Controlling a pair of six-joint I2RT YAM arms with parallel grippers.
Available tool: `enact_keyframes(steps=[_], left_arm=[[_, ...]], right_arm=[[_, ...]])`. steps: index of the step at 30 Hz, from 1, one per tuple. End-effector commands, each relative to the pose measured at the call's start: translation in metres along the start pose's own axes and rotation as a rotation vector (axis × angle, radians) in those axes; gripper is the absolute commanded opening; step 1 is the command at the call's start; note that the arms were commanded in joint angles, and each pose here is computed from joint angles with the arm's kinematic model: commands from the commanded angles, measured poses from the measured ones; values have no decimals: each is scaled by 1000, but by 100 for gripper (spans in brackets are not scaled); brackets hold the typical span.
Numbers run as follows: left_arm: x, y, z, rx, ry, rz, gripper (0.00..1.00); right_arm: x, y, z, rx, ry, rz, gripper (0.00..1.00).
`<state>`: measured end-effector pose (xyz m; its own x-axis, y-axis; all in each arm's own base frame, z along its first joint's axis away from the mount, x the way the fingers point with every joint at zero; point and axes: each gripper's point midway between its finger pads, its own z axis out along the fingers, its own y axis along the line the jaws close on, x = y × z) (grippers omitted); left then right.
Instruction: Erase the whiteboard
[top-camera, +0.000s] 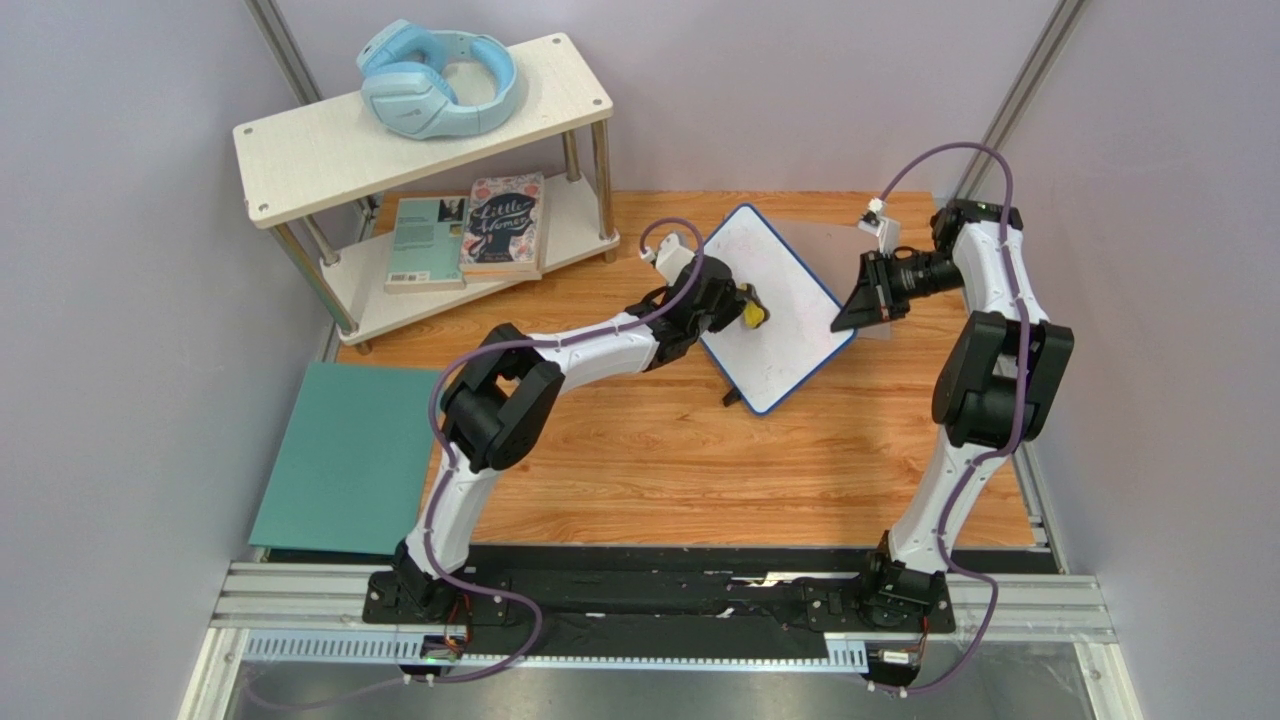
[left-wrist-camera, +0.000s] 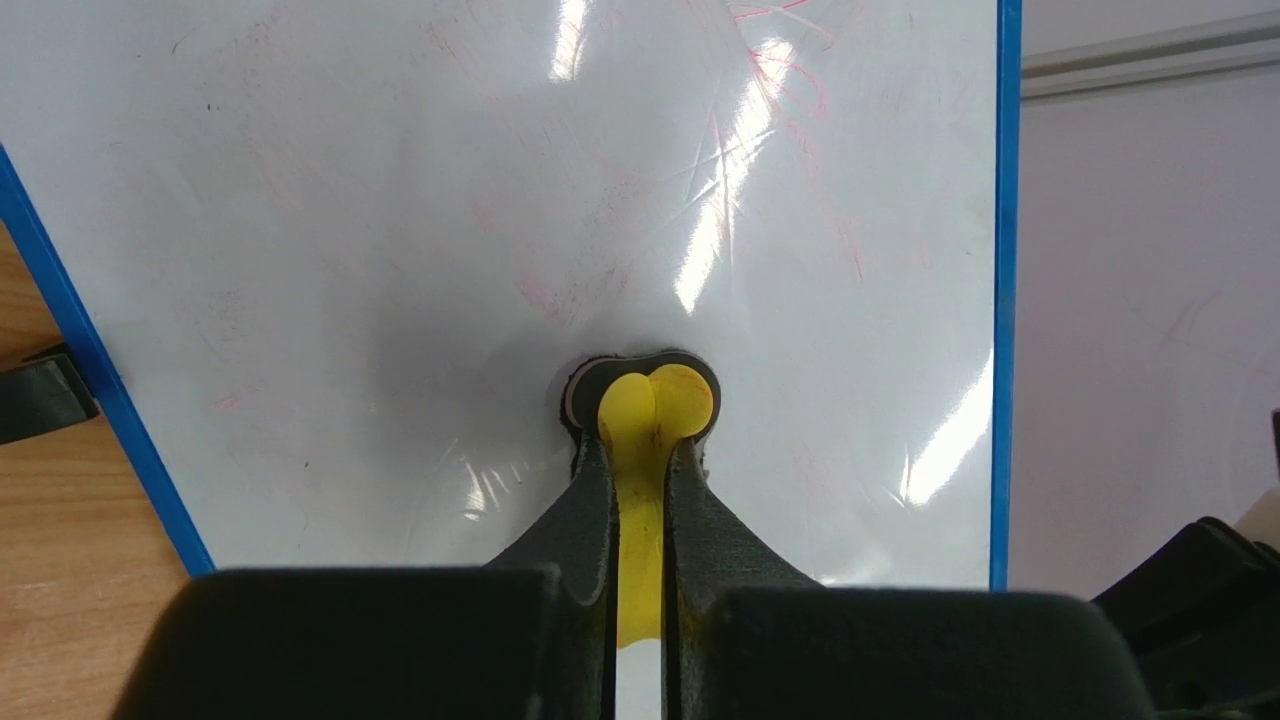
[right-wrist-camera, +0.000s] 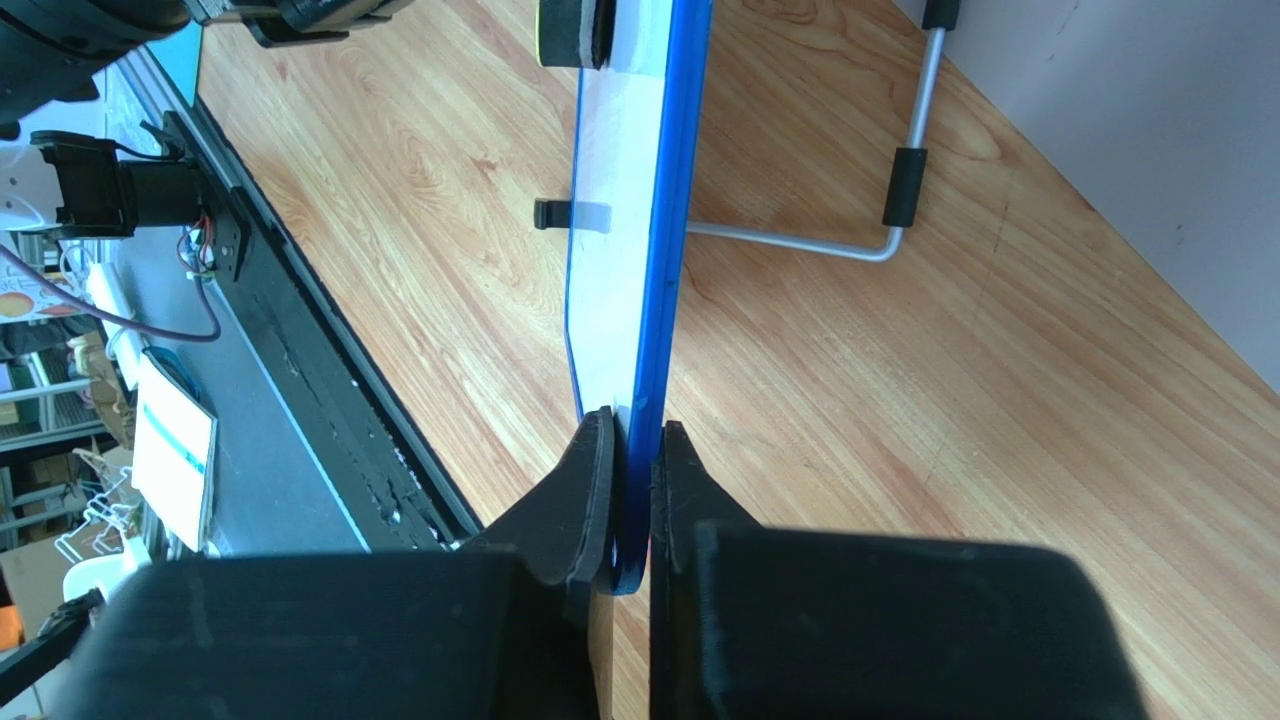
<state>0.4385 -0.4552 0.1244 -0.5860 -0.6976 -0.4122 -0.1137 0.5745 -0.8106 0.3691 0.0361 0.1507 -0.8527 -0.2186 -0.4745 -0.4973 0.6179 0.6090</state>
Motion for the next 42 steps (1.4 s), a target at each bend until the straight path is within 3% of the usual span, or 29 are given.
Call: enact_keyframes(steps=[1, 5, 12, 18, 22, 27, 30, 42], left_arm=[[8, 1, 19, 2, 75, 48, 0], [-38, 5, 35, -25, 5, 48, 0], [-81, 37, 40, -120, -81, 48, 0], [-64, 52, 37, -141, -24, 29, 0], [-40, 92, 17, -240, 0, -107, 0], [-58, 120, 4, -310, -66, -160, 0], [-61, 108, 11, -270, -53, -104, 0], [-70, -28, 56, 43, -17, 6, 0]], right_arm=[[6, 4, 1, 15, 82, -140, 0], [7, 4, 2, 12, 85, -140, 0], [8, 3, 2, 12, 88, -142, 0], [8, 3, 2, 11, 87, -142, 0], [7, 3, 2, 10, 87, -141, 0], [9, 4, 1, 15, 94, -147, 0], [9, 3, 0, 15, 94, -146, 0], [12, 4, 2, 18, 120, -159, 0]])
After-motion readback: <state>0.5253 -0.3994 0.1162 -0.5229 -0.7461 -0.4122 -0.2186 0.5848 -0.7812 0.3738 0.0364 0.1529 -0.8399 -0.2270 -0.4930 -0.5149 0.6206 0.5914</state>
